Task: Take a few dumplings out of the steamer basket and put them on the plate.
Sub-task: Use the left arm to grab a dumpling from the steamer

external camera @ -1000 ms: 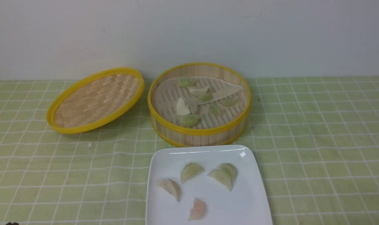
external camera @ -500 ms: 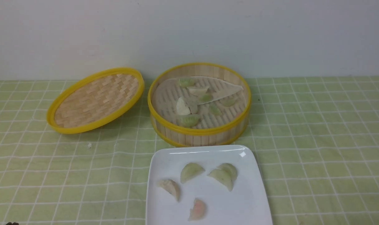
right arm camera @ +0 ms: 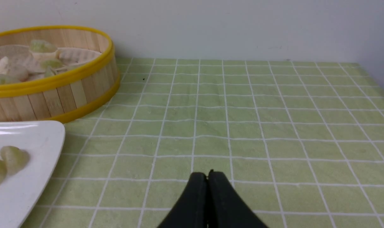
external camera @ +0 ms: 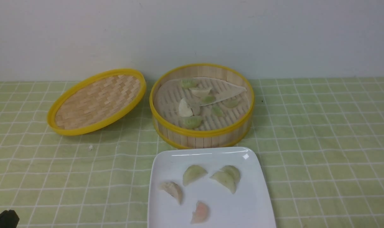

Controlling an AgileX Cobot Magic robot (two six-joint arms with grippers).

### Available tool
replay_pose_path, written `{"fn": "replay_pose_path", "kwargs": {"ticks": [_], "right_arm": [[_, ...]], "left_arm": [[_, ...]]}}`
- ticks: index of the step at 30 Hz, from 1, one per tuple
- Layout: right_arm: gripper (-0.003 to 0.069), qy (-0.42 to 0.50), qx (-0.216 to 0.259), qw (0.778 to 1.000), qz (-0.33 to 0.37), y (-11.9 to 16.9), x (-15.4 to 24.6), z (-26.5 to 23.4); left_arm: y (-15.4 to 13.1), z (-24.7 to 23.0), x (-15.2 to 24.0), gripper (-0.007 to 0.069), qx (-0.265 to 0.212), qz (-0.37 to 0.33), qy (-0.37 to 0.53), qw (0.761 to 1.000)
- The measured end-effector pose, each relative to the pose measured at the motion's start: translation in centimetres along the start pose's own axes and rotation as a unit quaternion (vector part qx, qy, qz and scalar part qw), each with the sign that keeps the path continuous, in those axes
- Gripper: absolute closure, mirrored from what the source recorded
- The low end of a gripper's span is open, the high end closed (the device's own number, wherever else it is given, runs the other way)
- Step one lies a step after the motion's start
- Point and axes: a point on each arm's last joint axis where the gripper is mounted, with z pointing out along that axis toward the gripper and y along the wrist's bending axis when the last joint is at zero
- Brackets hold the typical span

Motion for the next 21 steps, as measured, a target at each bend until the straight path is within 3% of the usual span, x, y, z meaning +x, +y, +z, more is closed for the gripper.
{"fn": "replay_pose_path", "kwargs": {"ticks": [4, 7, 10, 11, 15, 17, 21], "right_arm": [[0.0673, 0.0, 0.0, 1.0, 0.0, 0.0, 0.0, 0.0], [0.0673, -0.015, -0.012, 0.999, 0.039, 0.2, -0.1, 0.0], [0.0673, -0.079, -0.044, 0.981, 0.171, 0.5, -1.3, -0.1], [0.0673, -0.11, -0.059, 0.961, 0.246, 0.5, -2.0, -0.2], [0.0673, -0.155, -0.073, 0.928, 0.331, 0.3, -2.8, -0.5], [0.0673, -0.185, -0.077, 0.908, 0.368, 0.0, -3.4, -0.7], [0.0673, -0.2, -0.078, 0.897, 0.387, -0.1, -3.6, -0.8]], "left_arm": [[-0.1, -0.1, -1.3, 0.0631, 0.011, -0.073, -0.072, 0.995], [0.1, -0.4, -2.7, 0.0631, 0.013, -0.115, -0.151, 0.982], [0.5, -1.4, -4.8, 0.0631, 0.016, -0.169, -0.268, 0.948], [0.4, -2.0, -6.1, 0.0631, 0.028, -0.199, -0.309, 0.93], [-0.6, -3.4, -9.4, 0.0631, 0.062, -0.221, -0.345, 0.91], [-2.4, -4.2, -13.3, 0.0631, 0.084, -0.188, -0.322, 0.924], [-4.6, -2.9, -17.9, 0.0631, 0.064, -0.124, -0.183, 0.973]]}}
